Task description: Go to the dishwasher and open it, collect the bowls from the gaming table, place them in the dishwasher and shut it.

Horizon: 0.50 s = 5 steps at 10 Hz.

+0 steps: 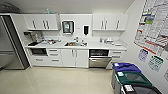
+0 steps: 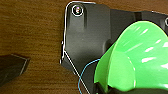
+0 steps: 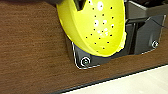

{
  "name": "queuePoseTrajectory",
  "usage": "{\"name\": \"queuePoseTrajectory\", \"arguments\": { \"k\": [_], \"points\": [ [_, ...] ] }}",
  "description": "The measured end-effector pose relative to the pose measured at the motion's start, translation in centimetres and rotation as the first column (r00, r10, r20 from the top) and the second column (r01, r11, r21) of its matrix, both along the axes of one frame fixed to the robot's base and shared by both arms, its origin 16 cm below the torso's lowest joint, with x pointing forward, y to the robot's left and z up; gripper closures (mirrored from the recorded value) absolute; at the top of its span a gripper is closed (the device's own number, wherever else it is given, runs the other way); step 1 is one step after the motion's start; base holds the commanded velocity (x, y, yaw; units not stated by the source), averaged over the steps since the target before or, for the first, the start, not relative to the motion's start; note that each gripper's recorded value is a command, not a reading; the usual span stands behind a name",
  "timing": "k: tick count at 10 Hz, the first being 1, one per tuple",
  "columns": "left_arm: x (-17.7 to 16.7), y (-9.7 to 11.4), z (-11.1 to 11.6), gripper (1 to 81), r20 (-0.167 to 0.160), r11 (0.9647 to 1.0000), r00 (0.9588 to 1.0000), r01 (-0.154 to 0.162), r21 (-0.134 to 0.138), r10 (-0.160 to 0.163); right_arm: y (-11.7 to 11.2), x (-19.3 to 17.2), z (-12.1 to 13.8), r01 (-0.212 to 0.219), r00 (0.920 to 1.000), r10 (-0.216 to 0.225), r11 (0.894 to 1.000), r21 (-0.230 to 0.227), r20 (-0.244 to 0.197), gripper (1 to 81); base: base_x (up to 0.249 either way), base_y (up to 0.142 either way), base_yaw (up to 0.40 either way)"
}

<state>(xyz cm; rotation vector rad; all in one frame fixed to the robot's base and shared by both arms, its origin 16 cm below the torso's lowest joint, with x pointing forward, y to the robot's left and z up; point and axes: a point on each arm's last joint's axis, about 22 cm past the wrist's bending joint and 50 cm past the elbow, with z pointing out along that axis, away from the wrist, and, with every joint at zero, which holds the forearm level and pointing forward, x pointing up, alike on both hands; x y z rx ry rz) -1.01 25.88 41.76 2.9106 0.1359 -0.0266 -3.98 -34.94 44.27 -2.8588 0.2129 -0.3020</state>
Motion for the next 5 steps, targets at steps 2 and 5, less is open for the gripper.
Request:
{"name": "queuePoseTrajectory", "arguments": {
  "k": [2, 5],
  "points": [
    [0.6, -0.2, 0.0, 81.1, 0.008, 1.0000, 1.0000, -0.002, -0.003, 0.002, -0.1, 0.5, 0.0, 0.000, 1.0000, 0.000, 1.000, -0.001, 0.004, 81.1, 0.143, -0.075, 0.000],
    [-1.4, 0.1, 0.0, 81.1, -0.021, 1.0000, 0.9998, 0.001, 0.003, -0.001, 0.1, -0.7, 0.0, -0.003, 1.0000, 0.003, 1.000, 0.001, -0.009, 81.1, 0.142, -0.075, 0.000]
  ]
}}
